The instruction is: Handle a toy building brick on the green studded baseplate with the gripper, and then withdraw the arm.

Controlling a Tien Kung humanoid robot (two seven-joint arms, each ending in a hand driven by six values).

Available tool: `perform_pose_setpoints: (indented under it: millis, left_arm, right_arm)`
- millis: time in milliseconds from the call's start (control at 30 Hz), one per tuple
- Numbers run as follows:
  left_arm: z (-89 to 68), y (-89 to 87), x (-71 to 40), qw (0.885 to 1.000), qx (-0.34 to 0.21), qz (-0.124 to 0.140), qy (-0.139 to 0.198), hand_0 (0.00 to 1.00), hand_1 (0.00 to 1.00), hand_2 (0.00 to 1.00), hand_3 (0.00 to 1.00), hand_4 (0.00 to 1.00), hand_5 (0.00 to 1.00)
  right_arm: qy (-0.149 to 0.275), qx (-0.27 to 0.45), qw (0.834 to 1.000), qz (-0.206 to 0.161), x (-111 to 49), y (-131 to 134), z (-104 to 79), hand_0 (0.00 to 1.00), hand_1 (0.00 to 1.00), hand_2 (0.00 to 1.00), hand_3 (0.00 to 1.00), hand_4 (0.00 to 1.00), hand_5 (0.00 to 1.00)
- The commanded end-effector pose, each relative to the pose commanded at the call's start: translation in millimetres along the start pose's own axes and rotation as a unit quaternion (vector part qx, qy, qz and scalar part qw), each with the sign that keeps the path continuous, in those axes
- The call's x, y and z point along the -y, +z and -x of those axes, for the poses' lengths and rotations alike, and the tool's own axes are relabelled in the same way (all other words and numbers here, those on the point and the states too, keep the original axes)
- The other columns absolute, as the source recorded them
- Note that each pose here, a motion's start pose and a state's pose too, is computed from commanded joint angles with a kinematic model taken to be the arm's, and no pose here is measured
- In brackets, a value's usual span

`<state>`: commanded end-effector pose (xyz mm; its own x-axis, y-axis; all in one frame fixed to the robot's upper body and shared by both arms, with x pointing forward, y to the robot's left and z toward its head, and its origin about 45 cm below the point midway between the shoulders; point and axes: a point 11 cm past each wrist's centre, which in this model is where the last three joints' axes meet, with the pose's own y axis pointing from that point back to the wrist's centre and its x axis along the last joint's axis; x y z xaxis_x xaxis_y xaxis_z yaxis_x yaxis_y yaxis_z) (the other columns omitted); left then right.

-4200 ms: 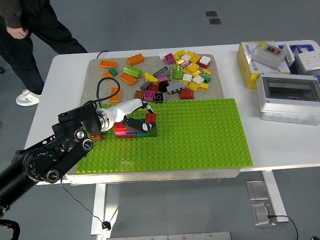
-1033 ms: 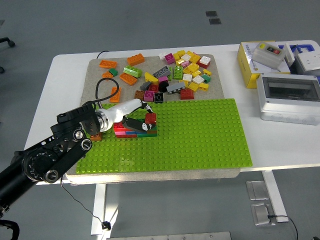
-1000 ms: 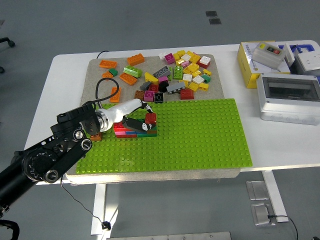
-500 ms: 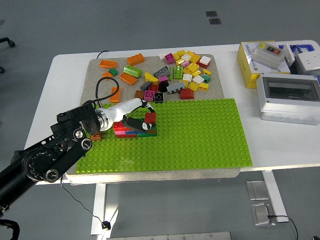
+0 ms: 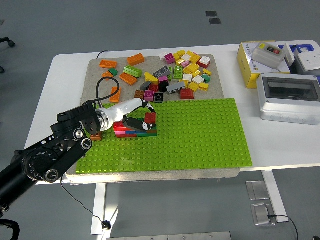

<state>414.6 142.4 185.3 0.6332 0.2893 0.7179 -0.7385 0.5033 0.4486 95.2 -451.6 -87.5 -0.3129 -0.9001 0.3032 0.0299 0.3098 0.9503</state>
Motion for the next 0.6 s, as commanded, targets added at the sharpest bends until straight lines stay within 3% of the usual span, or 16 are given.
perform_pose_setpoints:
  millis: [600]
  left_arm:
    - [-2.4, 3.9, -1.8, 1.0, -0.001, 0.008, 0.002, 0.958, 0.96, 0.934, 0.727, 0.757, 0.387]
  right_arm:
    - [0.001, 0.001, 1.0, 0.001, 0.0, 0.5, -1.0, 0.704, 0.635, 0.413, 0.74, 0.583, 0.998]
